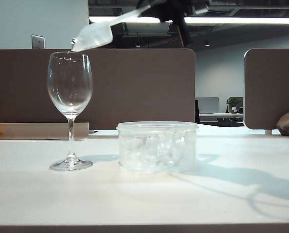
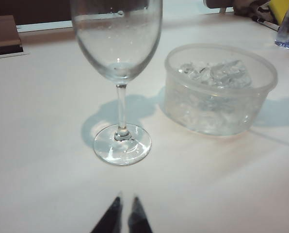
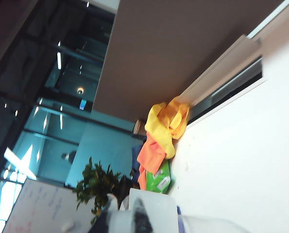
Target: Pick up an ice shovel filled with ice cubes and pour the ice from the shovel into the glass.
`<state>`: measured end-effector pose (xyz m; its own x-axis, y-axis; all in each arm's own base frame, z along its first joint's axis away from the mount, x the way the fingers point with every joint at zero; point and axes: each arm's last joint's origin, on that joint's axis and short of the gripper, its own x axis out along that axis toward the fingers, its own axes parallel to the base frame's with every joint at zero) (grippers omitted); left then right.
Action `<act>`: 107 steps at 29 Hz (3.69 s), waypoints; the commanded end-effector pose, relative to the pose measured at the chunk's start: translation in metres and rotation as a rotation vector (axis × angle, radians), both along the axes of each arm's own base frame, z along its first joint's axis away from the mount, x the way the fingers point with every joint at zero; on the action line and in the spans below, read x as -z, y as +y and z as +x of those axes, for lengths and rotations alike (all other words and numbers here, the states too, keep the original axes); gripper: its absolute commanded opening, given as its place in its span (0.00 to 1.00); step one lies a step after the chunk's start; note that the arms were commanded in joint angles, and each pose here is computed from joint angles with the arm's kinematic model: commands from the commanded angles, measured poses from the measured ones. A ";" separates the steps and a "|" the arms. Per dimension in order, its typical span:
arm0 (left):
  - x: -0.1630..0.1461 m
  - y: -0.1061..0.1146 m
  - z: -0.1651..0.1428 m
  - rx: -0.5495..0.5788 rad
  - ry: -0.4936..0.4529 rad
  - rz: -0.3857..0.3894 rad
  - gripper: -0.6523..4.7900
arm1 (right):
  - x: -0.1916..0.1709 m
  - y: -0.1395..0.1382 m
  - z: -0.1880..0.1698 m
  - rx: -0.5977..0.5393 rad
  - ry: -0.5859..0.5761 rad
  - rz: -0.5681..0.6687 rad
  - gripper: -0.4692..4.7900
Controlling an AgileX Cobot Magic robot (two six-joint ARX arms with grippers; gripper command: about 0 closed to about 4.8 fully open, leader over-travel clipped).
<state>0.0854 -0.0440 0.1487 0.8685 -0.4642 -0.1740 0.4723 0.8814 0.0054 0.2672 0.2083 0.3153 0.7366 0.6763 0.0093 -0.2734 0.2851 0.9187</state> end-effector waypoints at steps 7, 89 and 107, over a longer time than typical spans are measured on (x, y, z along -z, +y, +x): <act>0.000 0.000 0.000 0.001 0.002 0.003 0.17 | -0.009 0.001 -0.002 -0.026 -0.036 0.004 0.09; 0.000 0.000 0.000 0.001 0.001 0.003 0.17 | 0.080 -0.094 -0.038 0.240 -0.018 -0.536 0.33; 0.000 0.000 0.000 0.001 0.002 0.003 0.17 | 0.080 -0.148 -0.105 0.315 -0.180 -0.905 0.08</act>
<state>0.0854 -0.0440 0.1487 0.8685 -0.4642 -0.1740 0.4723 0.8814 0.0054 0.1652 0.0638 0.2364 0.9219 0.2423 -0.3022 -0.1637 0.9508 0.2629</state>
